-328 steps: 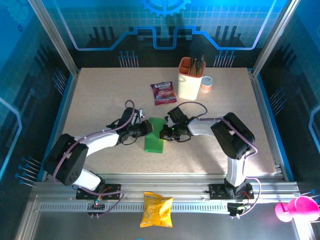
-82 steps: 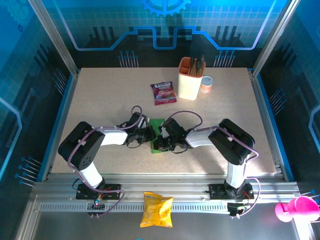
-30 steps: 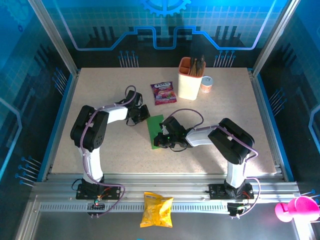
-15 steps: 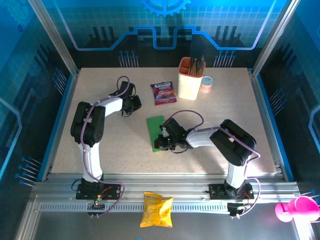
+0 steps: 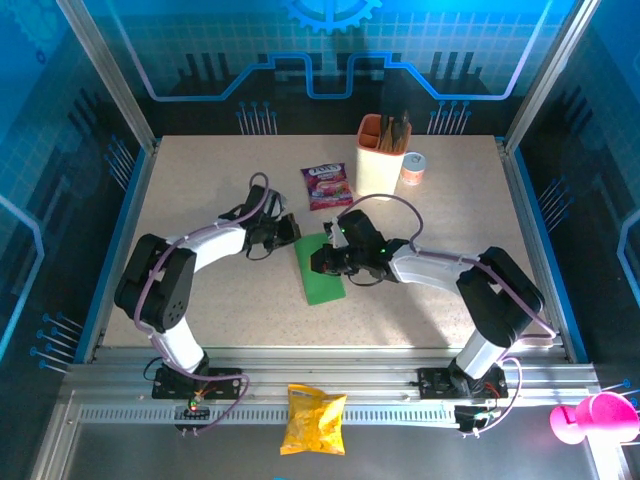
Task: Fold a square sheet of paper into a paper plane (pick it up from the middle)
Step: First fold in half a square sheet of paper at the center of the table.
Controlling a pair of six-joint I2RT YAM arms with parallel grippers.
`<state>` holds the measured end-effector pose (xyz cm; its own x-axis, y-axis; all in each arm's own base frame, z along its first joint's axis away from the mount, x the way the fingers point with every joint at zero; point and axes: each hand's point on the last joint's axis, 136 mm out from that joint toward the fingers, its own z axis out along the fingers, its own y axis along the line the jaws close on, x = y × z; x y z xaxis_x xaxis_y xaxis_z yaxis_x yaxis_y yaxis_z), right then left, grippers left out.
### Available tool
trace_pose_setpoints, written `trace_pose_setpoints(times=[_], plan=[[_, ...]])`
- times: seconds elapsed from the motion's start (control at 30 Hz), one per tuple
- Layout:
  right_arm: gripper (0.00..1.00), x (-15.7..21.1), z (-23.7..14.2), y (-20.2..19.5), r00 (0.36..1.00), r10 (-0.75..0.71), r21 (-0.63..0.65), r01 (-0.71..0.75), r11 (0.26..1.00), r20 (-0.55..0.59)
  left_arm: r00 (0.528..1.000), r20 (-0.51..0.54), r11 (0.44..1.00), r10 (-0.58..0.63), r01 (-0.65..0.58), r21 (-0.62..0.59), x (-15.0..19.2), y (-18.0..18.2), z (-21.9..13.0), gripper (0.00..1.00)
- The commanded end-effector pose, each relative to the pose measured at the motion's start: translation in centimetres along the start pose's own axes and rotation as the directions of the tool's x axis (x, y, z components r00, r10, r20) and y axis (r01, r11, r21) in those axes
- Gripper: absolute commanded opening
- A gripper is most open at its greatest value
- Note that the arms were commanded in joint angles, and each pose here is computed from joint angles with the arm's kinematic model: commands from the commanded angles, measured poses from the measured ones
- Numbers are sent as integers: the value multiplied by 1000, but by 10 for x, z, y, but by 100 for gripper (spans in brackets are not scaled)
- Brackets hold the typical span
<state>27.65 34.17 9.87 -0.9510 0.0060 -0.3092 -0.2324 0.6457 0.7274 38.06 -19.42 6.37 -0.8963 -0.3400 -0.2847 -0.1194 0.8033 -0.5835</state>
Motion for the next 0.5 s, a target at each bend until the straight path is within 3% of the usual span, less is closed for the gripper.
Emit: trace_pose_setpoints(times=[0.0,0.47], plan=[[0,4,11,-1,998,-27,-41,25,999,-54,1000,-12,998,13,-12,55,7,-10,-1,0],[0,13,58,-28,991,20,-43,-26,999,-129,997,-73,997,35,-30,67,18,-16,27,0]])
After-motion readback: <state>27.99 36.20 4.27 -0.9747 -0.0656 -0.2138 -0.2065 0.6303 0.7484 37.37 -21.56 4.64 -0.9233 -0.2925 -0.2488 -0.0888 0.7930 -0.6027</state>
